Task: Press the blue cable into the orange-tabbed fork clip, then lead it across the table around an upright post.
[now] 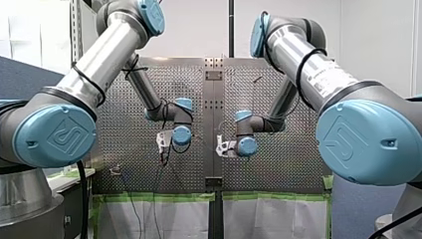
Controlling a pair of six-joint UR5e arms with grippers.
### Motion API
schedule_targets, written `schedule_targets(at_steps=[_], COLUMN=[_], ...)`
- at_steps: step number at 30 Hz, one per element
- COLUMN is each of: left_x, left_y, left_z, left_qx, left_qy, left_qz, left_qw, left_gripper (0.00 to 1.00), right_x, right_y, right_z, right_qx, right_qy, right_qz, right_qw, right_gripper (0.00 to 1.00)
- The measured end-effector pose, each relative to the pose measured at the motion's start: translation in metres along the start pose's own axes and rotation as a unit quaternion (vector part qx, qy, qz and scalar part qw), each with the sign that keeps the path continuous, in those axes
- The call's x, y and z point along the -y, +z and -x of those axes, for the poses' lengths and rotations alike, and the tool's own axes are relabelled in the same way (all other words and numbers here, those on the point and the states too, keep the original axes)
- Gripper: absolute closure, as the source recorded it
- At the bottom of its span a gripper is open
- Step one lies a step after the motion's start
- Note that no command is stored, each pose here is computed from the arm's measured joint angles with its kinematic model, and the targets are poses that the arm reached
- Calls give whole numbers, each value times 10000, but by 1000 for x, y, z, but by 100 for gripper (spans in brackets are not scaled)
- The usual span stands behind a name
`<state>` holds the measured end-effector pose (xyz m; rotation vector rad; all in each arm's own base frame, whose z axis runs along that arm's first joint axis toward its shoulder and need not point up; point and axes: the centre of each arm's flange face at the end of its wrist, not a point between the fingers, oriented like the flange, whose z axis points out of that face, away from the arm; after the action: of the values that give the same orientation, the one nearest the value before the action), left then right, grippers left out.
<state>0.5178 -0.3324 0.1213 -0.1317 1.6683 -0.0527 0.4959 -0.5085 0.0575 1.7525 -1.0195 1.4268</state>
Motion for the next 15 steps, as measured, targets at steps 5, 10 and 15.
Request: schedule_targets(at_steps=[5,10,15], left_x=[10,17,21], left_y=[-10,-22,-31], left_z=[25,48,72], left_qx=[92,223,324], left_qy=[-40,-105,-153], left_qz=[-47,-79,-111], left_qw=[9999,9997,9993], left_gripper=[100,100,100], right_x=[3,3,4], right_y=[-7,-14,-21], right_z=[-28,-59,-87], right_qx=[-42,-133,-233], right_qy=[8,53,68], right_qz=[8,10,-5], right_qw=[10000,9999,9997], right_gripper=[100,100,100])
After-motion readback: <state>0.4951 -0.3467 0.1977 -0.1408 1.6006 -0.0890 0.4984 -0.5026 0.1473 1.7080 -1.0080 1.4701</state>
